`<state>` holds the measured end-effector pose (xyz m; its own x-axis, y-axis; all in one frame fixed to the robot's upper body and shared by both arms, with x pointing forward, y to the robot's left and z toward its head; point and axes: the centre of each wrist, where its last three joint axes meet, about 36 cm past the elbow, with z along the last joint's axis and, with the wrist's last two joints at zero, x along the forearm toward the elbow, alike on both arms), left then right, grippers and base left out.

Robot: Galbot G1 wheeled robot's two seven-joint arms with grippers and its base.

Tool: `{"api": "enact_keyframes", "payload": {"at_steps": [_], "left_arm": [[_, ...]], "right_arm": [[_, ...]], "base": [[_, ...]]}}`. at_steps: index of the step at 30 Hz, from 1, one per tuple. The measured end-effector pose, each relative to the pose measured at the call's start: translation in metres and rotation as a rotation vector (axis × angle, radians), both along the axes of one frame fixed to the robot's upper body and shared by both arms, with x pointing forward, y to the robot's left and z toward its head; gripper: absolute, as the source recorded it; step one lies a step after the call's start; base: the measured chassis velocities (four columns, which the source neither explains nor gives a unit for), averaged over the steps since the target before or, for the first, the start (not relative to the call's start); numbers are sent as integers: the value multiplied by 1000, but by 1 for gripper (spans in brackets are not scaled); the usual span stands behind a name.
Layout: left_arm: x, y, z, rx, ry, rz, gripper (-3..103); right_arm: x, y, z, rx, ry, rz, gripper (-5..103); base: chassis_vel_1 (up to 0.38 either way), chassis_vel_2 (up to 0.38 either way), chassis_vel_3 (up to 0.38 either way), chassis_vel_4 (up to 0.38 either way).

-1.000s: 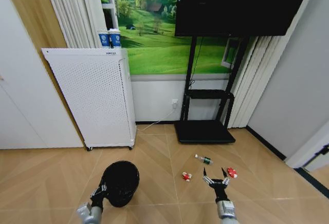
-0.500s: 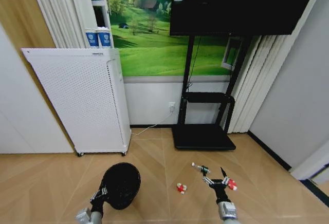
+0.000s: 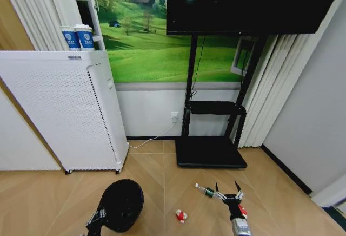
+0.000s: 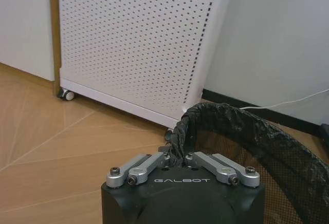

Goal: Pick up the trash bin and place the garbage on the floor into it.

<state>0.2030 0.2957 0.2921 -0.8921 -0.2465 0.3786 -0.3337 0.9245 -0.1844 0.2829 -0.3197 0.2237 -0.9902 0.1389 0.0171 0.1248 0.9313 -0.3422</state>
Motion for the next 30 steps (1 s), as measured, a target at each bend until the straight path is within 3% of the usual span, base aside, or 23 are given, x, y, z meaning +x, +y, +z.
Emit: {"api": "enact_keyframes", "payload": {"at_steps": [8,17,27,30], "left_arm": [[-22,-3,8,-12,24,49,7],[-65,-4,11,-5,64,128,7],[-64,23,16,34,59,148,7],[-59,29,9,34,66,154,7]], "right_arm": [[-14,4,-16,-38,74,52,100],[-23,42,-55,-27,160,169,100],[-27,59,-92,-87,217,288,100],[-32,51,-113,-155,263,344,100]], "base": [[25,2,-12,-1],[-28,-9,12,-3],[0,0,0,0],[0,0,0,0]]}}
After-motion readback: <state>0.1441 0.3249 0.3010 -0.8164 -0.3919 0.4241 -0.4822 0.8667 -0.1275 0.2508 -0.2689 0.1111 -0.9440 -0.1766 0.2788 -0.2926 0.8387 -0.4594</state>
